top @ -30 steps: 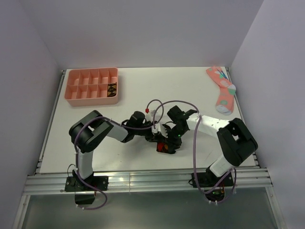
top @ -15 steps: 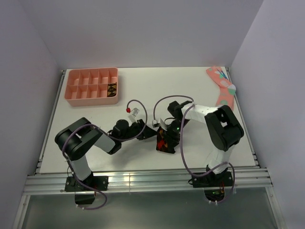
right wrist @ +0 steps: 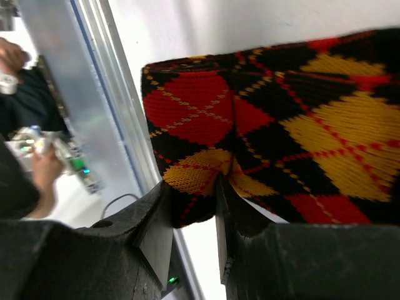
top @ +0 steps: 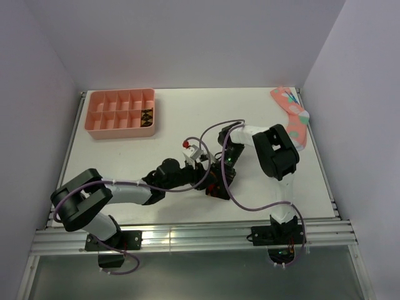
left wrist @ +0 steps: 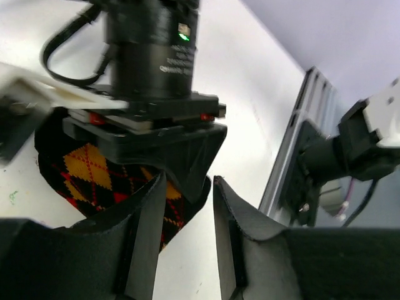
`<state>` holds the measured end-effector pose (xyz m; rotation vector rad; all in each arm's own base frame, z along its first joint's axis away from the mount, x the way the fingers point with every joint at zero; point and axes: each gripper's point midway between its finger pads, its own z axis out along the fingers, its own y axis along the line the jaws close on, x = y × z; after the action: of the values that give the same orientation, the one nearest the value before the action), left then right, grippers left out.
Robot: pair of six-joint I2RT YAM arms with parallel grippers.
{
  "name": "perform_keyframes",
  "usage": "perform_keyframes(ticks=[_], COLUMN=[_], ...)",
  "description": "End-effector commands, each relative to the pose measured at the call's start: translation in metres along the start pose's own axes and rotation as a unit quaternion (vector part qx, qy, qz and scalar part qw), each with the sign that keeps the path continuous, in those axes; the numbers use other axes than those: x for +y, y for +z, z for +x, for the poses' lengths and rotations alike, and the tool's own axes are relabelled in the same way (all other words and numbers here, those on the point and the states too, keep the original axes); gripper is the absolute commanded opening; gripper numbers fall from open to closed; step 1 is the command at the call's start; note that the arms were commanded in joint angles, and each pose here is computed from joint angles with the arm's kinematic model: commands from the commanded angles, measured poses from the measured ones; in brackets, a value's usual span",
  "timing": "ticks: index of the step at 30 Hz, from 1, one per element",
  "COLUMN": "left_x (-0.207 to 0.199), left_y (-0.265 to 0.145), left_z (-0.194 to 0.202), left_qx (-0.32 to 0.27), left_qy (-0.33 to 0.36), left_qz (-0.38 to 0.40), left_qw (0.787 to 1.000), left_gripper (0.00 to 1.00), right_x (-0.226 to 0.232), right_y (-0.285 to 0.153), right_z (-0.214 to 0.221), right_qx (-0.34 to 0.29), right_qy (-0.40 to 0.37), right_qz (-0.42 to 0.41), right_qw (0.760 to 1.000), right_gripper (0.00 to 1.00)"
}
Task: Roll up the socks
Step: Roll the sock at the center of the board.
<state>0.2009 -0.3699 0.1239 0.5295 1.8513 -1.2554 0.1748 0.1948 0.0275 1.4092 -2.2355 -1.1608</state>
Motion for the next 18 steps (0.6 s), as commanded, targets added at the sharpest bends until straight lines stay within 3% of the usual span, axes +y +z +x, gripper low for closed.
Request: perform_keyframes(ticks=[1, 8, 18], left_x=[0.017, 0.027, 0.024], left_y=[0.007, 0.016, 0.024], left_z=[0.022, 0.05, 0.06], left_qx=[0.068, 0.135, 0.16], left_qy=[0.068, 0.153, 0.217], left_qz=[-0.037, -0.092, -0.093], left_qw=[0.995, 0.975, 0.958], left_gripper=[0.41, 0.43, 0.44], right_x=[-0.028, -0.023, -0.032], right_y=[-0.006, -0.014, -0.016], right_z=[0.017, 0.021, 0.025], right_qx=[0.058, 0.076, 0.099], right_qy=[0.032, 0.052, 0.068], right_qz=[0.038, 0.003, -0.006], right_qw=[0.997, 0.996, 0.993], right_gripper=[0.29, 0.3, 0.3])
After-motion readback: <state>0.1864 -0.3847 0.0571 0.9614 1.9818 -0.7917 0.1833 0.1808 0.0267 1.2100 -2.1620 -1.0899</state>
